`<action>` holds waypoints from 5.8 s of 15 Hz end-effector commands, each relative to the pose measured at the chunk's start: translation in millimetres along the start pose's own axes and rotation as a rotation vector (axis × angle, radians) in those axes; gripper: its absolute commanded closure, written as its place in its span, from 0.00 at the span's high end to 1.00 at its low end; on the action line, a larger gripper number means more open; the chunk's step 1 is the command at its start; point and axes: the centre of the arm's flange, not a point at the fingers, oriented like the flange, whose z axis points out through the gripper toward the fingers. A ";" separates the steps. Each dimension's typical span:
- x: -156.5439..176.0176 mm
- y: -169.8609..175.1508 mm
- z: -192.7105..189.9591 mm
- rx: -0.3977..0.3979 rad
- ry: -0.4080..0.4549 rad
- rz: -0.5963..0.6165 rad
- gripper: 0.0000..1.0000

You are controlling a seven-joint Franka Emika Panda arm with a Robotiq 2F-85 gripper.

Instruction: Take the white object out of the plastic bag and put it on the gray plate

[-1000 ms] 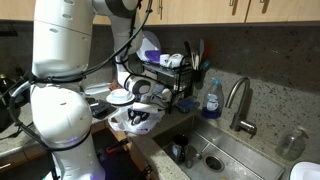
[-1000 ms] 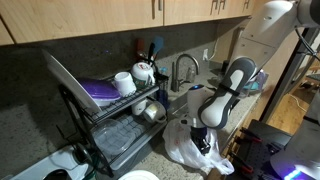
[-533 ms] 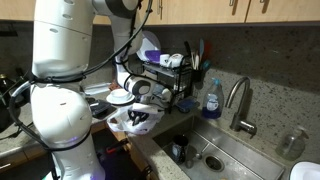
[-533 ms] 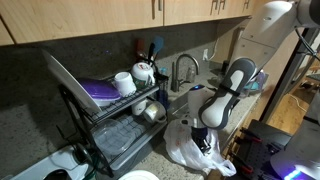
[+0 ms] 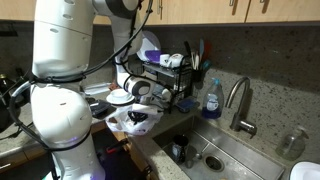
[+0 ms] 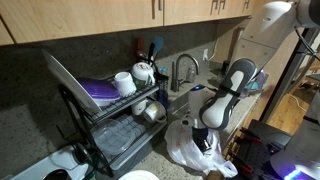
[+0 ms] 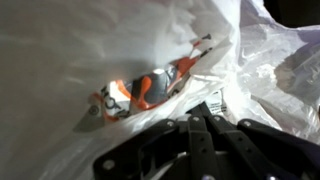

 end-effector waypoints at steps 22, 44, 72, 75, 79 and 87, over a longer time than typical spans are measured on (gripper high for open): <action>-13.4 -42.7 7.3 -0.080 0.000 -0.045 0.42; -1.2 -44.2 -22.0 -0.132 0.006 0.110 0.03; 21.9 -34.7 -8.8 -0.222 0.159 0.111 0.28; 21.3 -35.4 -6.9 -0.235 0.161 0.103 0.44; 23.0 -36.6 -6.4 -0.247 0.153 0.096 0.44; 20.4 -37.4 2.1 -0.236 0.133 0.101 0.00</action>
